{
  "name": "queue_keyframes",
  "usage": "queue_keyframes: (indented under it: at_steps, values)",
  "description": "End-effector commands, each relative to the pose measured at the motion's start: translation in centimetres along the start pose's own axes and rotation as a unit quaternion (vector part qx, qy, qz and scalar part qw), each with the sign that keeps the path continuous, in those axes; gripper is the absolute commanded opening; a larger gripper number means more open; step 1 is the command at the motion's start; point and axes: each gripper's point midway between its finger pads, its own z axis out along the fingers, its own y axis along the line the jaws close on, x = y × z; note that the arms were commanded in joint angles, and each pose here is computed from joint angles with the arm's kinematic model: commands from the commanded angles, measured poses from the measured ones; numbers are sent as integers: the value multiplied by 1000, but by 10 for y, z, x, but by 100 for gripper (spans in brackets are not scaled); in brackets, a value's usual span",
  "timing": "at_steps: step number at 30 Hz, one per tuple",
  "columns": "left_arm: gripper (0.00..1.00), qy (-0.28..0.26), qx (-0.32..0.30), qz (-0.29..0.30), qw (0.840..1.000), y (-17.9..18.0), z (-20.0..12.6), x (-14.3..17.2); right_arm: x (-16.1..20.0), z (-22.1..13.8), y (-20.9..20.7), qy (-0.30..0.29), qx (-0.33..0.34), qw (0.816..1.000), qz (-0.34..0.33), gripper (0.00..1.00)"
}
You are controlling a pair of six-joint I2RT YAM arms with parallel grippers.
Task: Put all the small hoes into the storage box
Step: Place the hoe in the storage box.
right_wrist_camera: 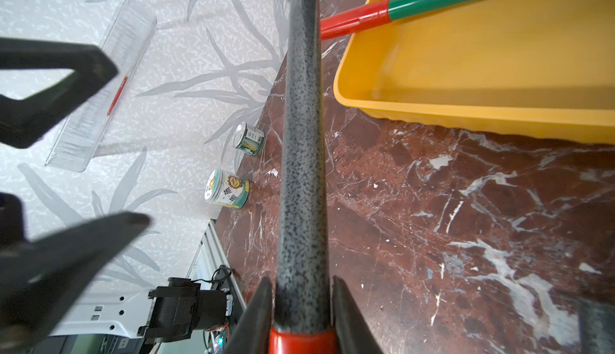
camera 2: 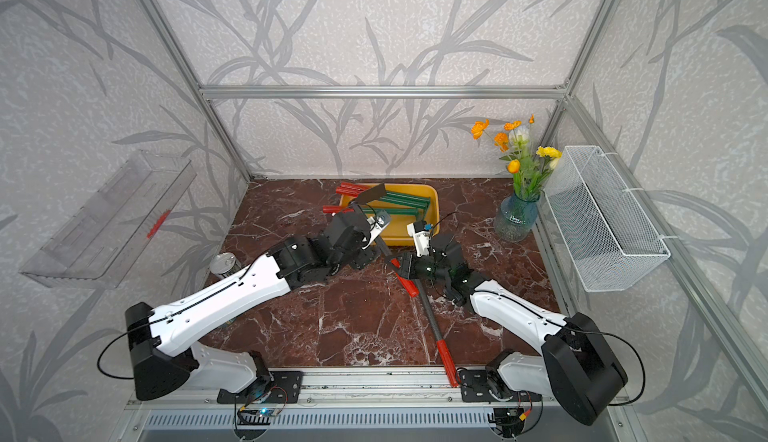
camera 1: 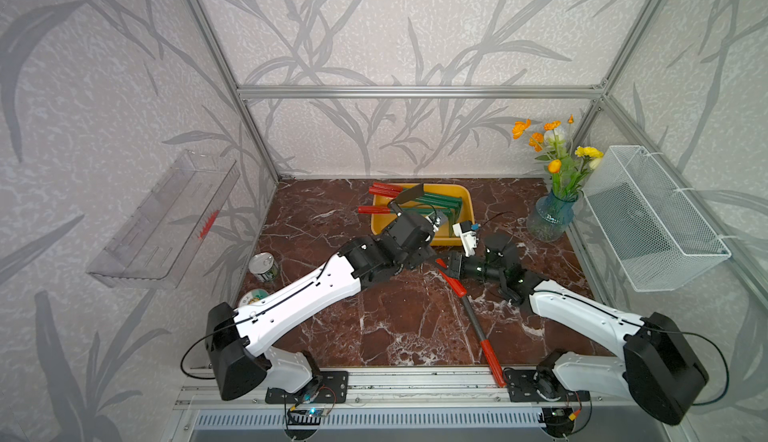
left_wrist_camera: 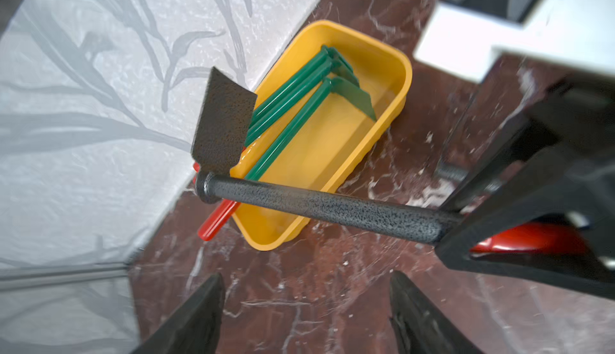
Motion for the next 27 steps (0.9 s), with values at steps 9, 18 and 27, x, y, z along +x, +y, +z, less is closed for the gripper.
queue_keyframes:
  at_steps: [9, 18, 27]
  values:
    - [75, 0, 45, 230, 972, -13, 10, 15, -32, -38, 79, -14, -93, 993, -69, 0]
    - [75, -67, 2, 220, 973, -5, 24, -26, -20, -35, 71, 8, -91, 995, -49, 0]
    - [78, -119, -23, 67, 990, 12, 8, -53, -42, -33, 44, -43, 0, 998, -42, 0]
